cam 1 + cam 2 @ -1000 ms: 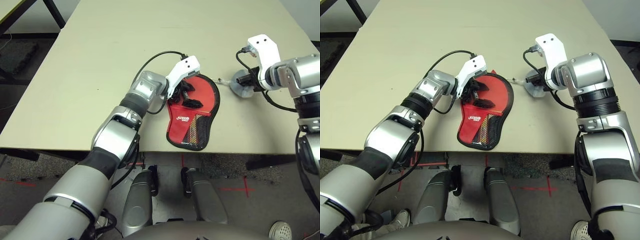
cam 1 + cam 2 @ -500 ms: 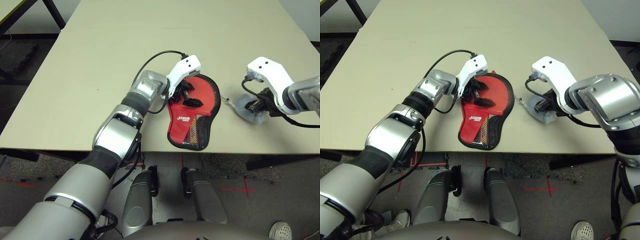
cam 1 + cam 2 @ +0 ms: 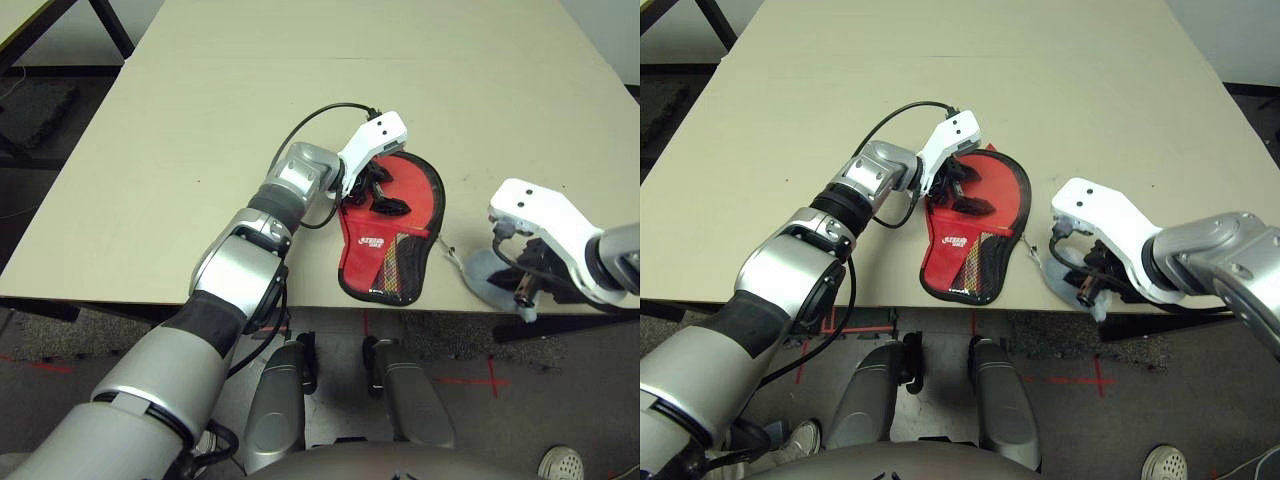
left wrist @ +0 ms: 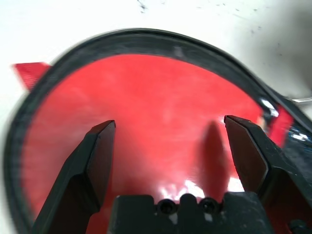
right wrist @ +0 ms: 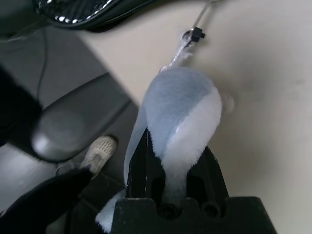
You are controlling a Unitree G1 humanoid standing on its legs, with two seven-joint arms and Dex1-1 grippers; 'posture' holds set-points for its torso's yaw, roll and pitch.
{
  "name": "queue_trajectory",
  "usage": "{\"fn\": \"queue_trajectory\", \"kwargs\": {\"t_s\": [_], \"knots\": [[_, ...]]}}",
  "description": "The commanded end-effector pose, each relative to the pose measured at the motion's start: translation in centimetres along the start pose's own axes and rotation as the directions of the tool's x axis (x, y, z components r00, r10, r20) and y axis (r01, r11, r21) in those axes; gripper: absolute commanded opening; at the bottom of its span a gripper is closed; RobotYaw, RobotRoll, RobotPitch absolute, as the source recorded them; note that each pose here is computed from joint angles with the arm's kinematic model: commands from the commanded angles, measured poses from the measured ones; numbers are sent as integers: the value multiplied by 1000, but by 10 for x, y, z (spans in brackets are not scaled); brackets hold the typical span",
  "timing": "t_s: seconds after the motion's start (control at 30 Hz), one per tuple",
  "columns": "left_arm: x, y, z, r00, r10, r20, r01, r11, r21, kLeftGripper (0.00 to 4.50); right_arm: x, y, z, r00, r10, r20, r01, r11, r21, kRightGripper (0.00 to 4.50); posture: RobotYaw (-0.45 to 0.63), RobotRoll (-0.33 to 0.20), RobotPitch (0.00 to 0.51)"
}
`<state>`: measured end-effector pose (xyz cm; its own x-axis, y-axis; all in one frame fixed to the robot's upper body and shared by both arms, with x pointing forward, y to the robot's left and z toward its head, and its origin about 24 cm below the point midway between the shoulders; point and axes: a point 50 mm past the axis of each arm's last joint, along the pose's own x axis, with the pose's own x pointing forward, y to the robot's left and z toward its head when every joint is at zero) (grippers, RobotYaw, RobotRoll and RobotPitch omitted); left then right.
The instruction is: Store the ping-pong paddle in its case and zip it.
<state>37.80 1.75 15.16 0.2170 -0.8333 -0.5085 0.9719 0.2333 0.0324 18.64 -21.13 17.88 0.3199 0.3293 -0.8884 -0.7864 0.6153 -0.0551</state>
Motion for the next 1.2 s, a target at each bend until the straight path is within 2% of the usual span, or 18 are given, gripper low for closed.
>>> {"fn": "queue_trajectory", "kwargs": {"t_s": [0.03,0.17,0.37,0.57,0.77,0.83,1.0,1.2], "knots": [[4,0,-23,996,11,-85,-16,998,-57,4500,3,20,-10,987,139,-77,-140,990,-11,141,-191,0,241],[4,0,-22,996,16,-83,-20,998,-54,4500,3,22,-7,986,159,-57,-161,986,-35,140,-195,0,241],[7,-5,-15,997,-46,-67,45,999,-20,4500,20,2,5,997,71,13,-71,997,-26,138,-195,0,243],[-1,-11,11,986,-152,-66,159,979,124,4500,30,-13,18,999,25,39,-24,999,-27,126,-187,0,244],[-14,-17,19,967,-219,-129,243,945,220,4500,34,-17,27,998,17,57,-16,1000,-27,125,-172,0,242],[-16,-19,13,958,-233,-170,267,938,221,4500,35,-17,30,998,14,64,-13,1000,-27,125,-171,0,242],[-16,-21,-22,923,-231,-308,285,948,143,4500,34,-19,35,997,6,77,-4,999,-32,125,-175,0,245],[-4,-22,-53,901,-190,-389,225,973,44,4500,31,-18,38,997,0,83,5,999,-52,125,-179,0,250]]}}
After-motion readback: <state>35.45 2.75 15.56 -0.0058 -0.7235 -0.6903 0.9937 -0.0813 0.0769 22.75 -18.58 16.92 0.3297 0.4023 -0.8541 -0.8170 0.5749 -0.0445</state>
